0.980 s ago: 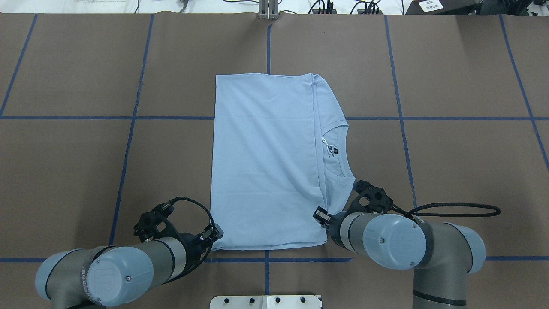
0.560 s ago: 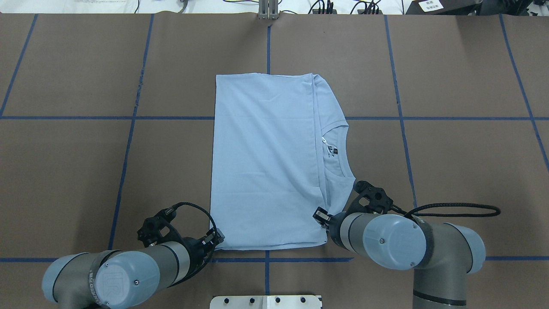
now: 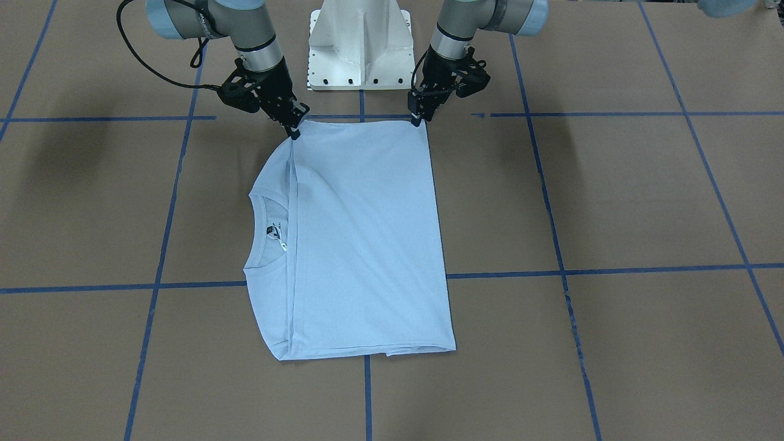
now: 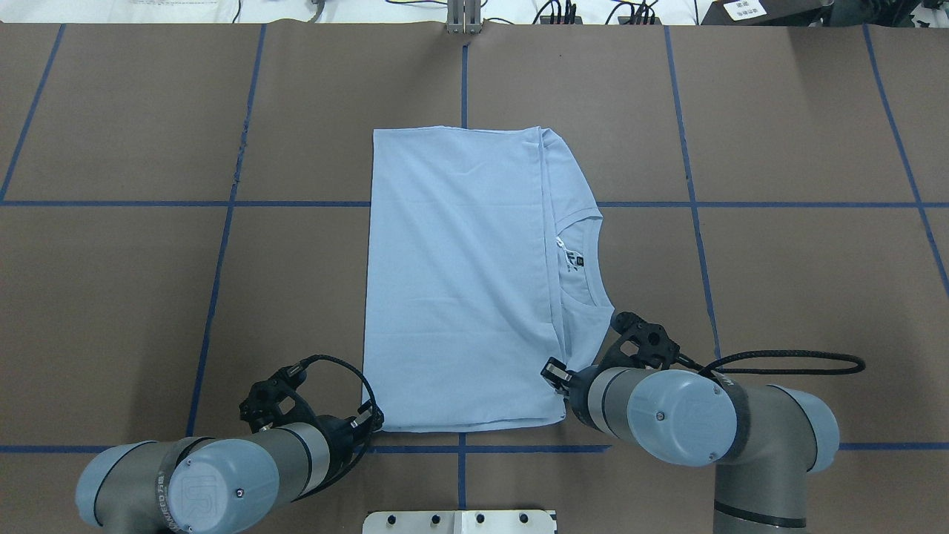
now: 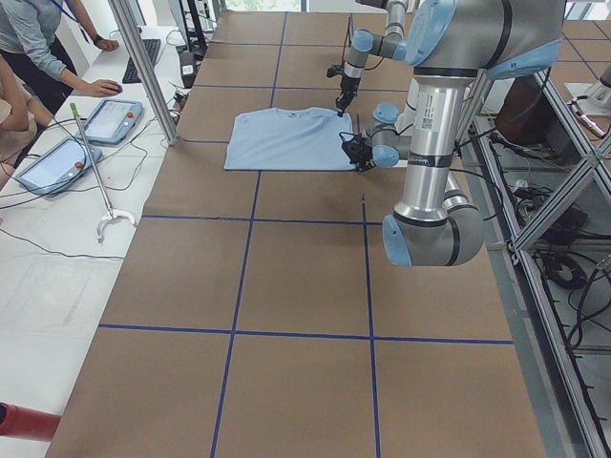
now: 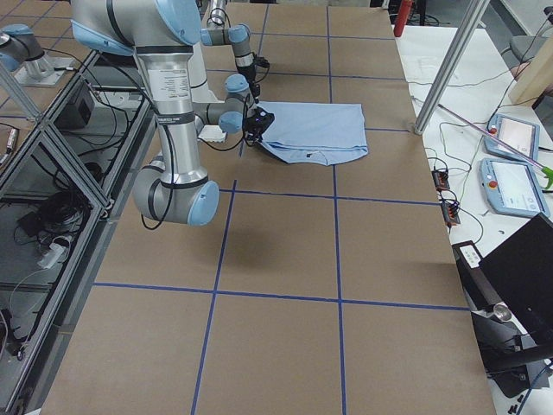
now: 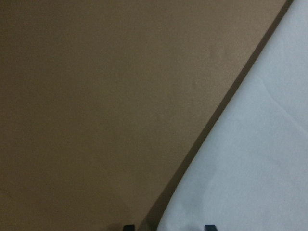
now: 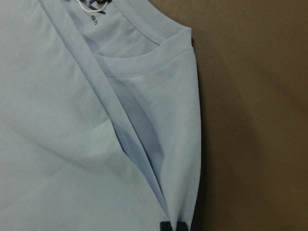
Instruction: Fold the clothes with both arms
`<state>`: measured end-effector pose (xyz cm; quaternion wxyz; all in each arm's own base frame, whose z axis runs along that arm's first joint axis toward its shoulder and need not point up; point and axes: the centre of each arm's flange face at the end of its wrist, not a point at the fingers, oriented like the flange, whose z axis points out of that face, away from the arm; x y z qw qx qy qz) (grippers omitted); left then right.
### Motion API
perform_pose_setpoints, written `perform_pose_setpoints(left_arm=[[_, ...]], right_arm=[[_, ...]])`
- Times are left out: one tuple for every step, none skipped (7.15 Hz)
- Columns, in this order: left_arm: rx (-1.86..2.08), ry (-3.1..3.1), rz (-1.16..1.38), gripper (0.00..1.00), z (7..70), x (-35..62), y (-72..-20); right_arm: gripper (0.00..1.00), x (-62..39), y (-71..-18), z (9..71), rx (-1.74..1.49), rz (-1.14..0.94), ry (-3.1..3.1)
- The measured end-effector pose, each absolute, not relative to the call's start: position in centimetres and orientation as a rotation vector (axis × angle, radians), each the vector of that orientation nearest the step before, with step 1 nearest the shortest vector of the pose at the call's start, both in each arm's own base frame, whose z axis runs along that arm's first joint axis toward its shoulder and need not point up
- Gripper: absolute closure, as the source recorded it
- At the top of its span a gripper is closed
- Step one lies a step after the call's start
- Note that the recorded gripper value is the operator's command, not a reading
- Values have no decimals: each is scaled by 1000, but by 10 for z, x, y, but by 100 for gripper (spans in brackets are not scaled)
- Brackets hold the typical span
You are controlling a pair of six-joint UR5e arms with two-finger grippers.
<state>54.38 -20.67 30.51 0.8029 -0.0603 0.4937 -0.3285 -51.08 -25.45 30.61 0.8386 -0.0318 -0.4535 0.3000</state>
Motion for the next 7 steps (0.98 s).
perform_pose_setpoints(left_arm=[[-130,1059,-704,100,305,544,-207],[-131,1062,-703,100,303,543,-207],[-131,1072,-706,100,299,540,-209],[-134,1097,-709,100,288,530,-212],[-140,1127,-711,100,277,515,-212],[-163,1153,-725,100,266,502,-207],[-206,1176,-744,100,254,490,-195]], right_arm=[[100,-511,-255,306,-67,635,-959],[100,-511,-255,306,-67,635,-960],[100,-510,-254,305,-67,635,-961],[100,-510,-254,304,-68,634,-965],[100,-508,-254,300,-69,633,-972],[100,-502,-250,295,-75,630,-986],[100,-494,-239,289,-94,626,-1003]])
